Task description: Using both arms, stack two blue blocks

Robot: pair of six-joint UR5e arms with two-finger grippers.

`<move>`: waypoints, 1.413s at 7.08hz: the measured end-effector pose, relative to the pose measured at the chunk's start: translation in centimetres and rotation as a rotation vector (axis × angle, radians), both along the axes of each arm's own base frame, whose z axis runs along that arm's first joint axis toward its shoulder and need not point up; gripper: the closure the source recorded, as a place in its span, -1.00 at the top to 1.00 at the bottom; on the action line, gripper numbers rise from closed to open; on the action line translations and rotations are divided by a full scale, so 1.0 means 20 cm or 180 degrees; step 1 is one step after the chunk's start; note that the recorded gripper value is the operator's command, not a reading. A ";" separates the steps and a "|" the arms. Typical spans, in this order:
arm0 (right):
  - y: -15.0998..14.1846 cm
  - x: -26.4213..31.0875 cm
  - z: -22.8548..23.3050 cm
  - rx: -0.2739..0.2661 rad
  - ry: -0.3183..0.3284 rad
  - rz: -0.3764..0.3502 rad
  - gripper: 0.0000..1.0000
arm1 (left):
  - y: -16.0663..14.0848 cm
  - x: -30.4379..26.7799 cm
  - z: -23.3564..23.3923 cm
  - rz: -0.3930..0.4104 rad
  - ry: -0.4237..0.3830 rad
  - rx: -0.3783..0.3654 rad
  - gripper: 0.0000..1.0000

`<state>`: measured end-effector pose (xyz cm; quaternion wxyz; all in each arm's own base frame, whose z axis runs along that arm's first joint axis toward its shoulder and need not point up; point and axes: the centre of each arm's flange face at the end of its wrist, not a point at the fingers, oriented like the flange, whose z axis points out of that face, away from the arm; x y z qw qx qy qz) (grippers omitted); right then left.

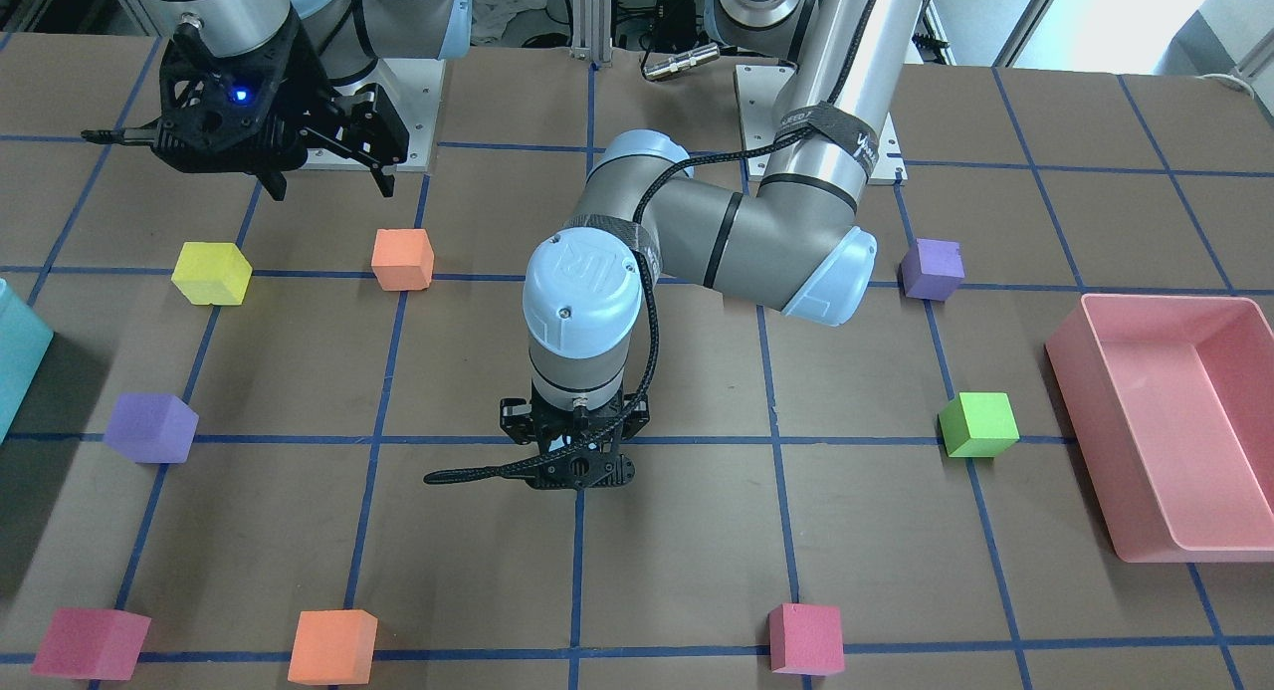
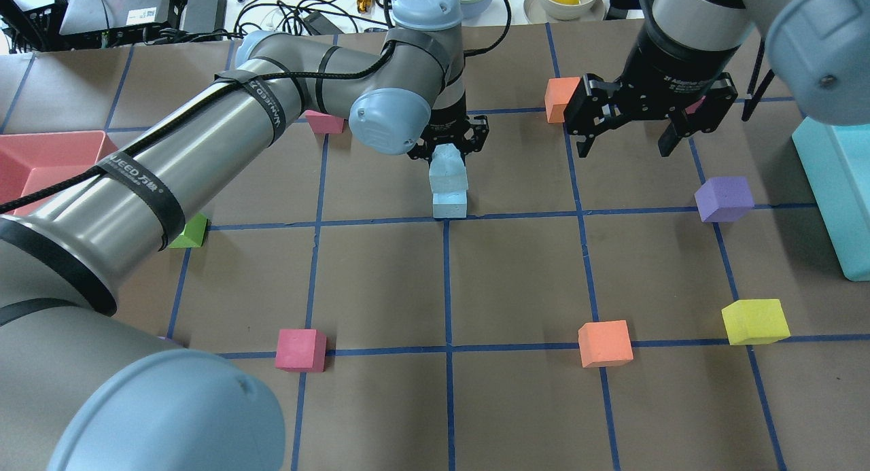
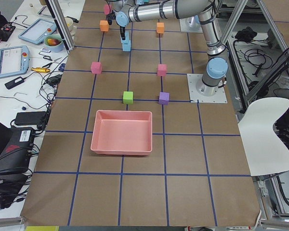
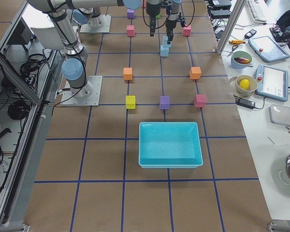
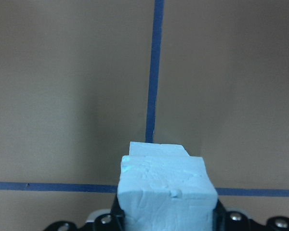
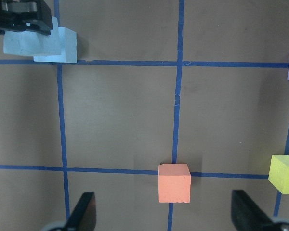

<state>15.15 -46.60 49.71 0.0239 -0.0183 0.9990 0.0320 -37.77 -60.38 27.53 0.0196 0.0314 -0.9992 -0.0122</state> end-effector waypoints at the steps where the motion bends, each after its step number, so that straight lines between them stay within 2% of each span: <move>1: 0.00 -0.03 -0.01 0.0059 0.0003 0.0015 1.00 | 0.00 -0.01 -0.01 -0.0004 0.0000 0.0000 -1.00; 3: 0.00 -0.05 -0.01 0.0072 0.0013 -0.0017 1.00 | 0.01 -0.03 -0.04 -0.0019 -0.0011 0.0023 -1.00; 4: 0.00 -0.06 -0.01 0.0075 0.0040 -0.0030 1.00 | 0.01 -0.03 -0.06 -0.0027 -0.0019 0.0039 -0.48; 5: 0.00 -0.07 -0.01 0.0072 0.0077 -0.0035 1.00 | 0.01 -0.03 -0.08 -0.0033 -0.0029 0.0054 0.29; 8: -0.01 -0.07 0.00 0.0034 0.0106 -0.0040 1.00 | 0.02 -0.03 -0.12 -0.0013 -0.0053 0.0092 0.86; 9: -0.01 -0.07 0.00 0.0033 0.0107 -0.0040 1.00 | 0.02 -0.03 -0.10 -0.0008 -0.0040 0.0065 1.00; 10: -0.01 -0.07 0.00 0.0029 0.0107 -0.0039 1.00 | 0.01 -0.02 -0.02 -0.0007 -0.0009 -0.0009 1.00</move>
